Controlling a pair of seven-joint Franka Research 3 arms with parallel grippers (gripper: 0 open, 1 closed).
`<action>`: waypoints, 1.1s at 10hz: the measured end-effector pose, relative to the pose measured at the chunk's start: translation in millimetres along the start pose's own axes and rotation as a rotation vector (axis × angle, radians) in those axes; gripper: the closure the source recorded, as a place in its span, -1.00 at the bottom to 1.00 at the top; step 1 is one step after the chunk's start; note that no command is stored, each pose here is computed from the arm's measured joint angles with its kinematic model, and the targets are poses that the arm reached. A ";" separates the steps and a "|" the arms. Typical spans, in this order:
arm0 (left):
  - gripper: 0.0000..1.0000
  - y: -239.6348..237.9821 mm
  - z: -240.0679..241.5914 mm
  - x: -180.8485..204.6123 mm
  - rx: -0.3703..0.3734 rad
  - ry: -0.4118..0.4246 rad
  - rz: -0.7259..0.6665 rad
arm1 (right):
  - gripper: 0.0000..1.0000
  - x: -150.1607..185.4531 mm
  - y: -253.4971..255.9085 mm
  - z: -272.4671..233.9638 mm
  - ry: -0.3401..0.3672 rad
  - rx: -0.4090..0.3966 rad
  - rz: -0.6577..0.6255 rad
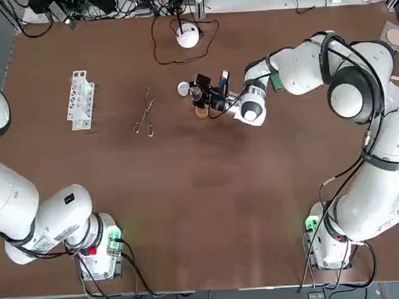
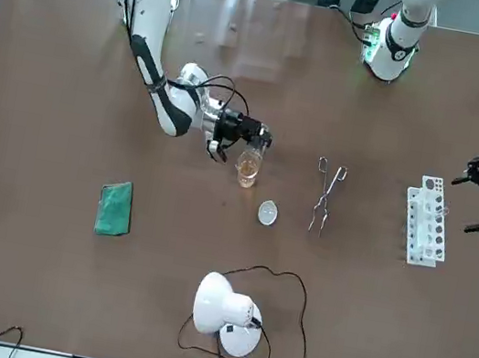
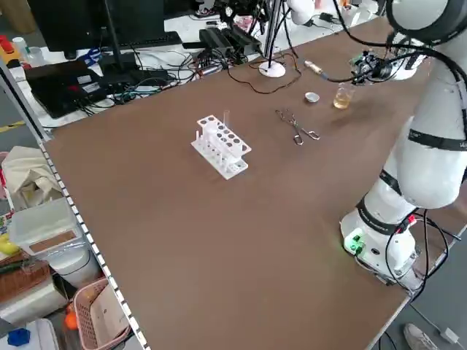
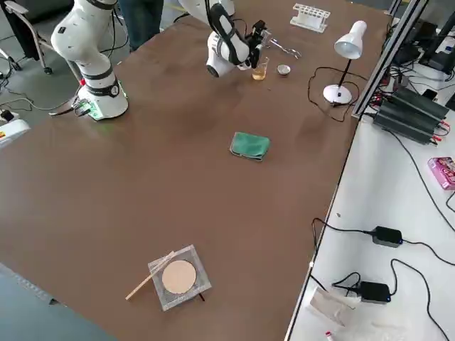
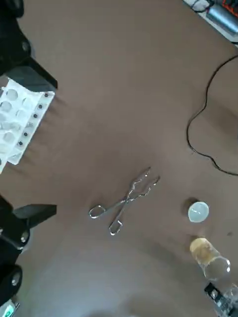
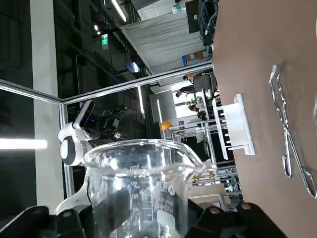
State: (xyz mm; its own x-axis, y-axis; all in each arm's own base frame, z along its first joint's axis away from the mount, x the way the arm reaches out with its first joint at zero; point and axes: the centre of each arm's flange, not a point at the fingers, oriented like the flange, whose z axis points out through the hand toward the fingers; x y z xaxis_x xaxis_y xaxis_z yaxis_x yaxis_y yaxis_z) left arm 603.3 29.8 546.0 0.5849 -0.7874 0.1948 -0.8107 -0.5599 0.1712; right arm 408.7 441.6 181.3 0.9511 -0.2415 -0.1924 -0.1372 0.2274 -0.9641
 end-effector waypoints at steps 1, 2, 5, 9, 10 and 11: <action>-1.00 15.1 1.7 15.7 0.038 -0.044 -0.086 | 0.22 1.7 -1.3 0.5 0.002 0.003 0.009; -1.00 27.8 3.3 28.7 0.070 -0.078 -0.147 | 0.22 3.2 -2.2 0.6 0.004 0.004 0.011; -1.00 46.4 5.5 50.5 0.120 -0.084 -0.477 | 0.22 5.2 -2.8 -0.4 0.007 0.005 0.054; -1.00 43.9 0.3 49.9 0.220 -0.096 -0.687 | 0.22 11.7 -5.0 -3.5 0.018 0.011 0.220; -1.00 40.1 -4.6 50.3 0.261 -0.079 -0.685 | 0.22 12.2 -5.5 -3.5 0.018 0.014 0.268; -1.00 39.4 -11.7 52.1 0.282 -0.057 -0.690 | 0.22 12.3 -5.8 -3.2 0.017 0.016 0.300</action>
State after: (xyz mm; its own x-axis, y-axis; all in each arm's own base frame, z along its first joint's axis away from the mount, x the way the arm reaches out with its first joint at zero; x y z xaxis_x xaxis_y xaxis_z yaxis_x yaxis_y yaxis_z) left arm 602.1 -30.3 574.2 0.9671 -0.2411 0.0815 -0.2403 -0.9705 -0.0191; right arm 420.3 434.2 183.9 0.8638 -0.1769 -0.4717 -0.4072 0.3059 -0.8606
